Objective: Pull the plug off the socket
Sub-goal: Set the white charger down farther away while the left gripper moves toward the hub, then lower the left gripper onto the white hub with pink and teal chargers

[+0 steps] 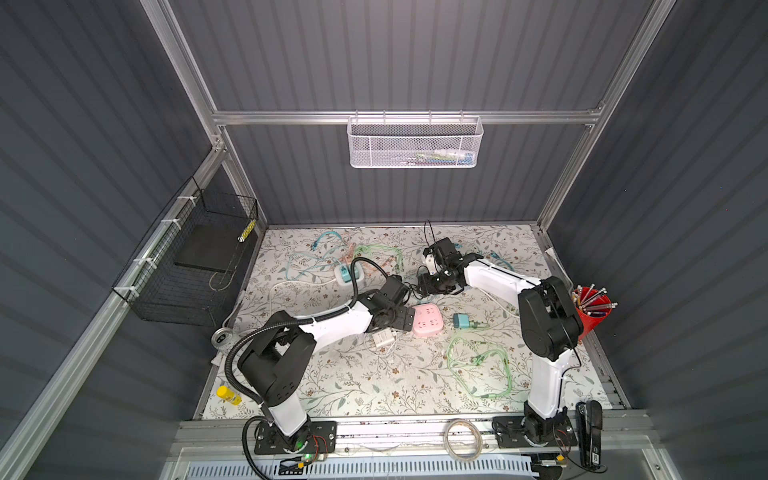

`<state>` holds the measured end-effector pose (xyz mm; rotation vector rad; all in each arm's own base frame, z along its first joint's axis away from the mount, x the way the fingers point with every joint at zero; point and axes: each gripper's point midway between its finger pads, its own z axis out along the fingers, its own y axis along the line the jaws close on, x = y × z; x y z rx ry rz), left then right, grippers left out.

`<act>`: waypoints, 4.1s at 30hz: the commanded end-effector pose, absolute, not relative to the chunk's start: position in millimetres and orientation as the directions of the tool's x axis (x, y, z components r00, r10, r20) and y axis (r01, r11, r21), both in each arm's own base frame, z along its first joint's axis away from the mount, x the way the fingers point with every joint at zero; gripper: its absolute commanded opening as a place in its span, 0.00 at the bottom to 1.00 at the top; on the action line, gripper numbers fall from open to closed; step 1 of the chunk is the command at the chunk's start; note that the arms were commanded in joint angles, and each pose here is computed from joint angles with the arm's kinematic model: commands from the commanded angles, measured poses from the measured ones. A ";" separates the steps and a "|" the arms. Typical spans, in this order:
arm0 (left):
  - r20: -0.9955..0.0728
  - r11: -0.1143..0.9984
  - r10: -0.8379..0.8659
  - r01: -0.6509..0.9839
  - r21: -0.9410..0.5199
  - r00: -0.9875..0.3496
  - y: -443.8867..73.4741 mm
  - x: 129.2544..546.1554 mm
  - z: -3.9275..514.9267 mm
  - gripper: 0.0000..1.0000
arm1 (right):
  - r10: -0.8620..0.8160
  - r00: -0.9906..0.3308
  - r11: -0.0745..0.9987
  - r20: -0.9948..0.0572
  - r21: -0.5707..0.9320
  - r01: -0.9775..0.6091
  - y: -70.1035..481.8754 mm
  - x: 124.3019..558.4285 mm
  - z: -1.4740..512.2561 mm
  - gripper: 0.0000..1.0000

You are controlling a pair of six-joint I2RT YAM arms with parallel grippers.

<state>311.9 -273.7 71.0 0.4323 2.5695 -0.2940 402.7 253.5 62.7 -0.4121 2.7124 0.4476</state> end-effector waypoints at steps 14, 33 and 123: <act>-0.598 0.943 0.179 0.309 -0.122 -0.781 -249.2 342.8 114.5 1.00 | -0.204 -0.949 0.903 -0.239 0.328 -0.277 253.1 402.6 50.3 0.29; -0.622 0.964 0.172 0.260 -0.052 -0.763 -227.2 359.3 137.6 1.00 | -0.230 -0.955 0.902 -0.187 0.329 -0.281 256.3 408.9 48.0 0.53; -0.696 0.795 0.445 0.606 0.018 -0.563 -131.5 469.6 93.8 0.76 | -0.165 -0.874 0.813 -0.457 0.439 -0.383 274.1 398.2 116.8 0.88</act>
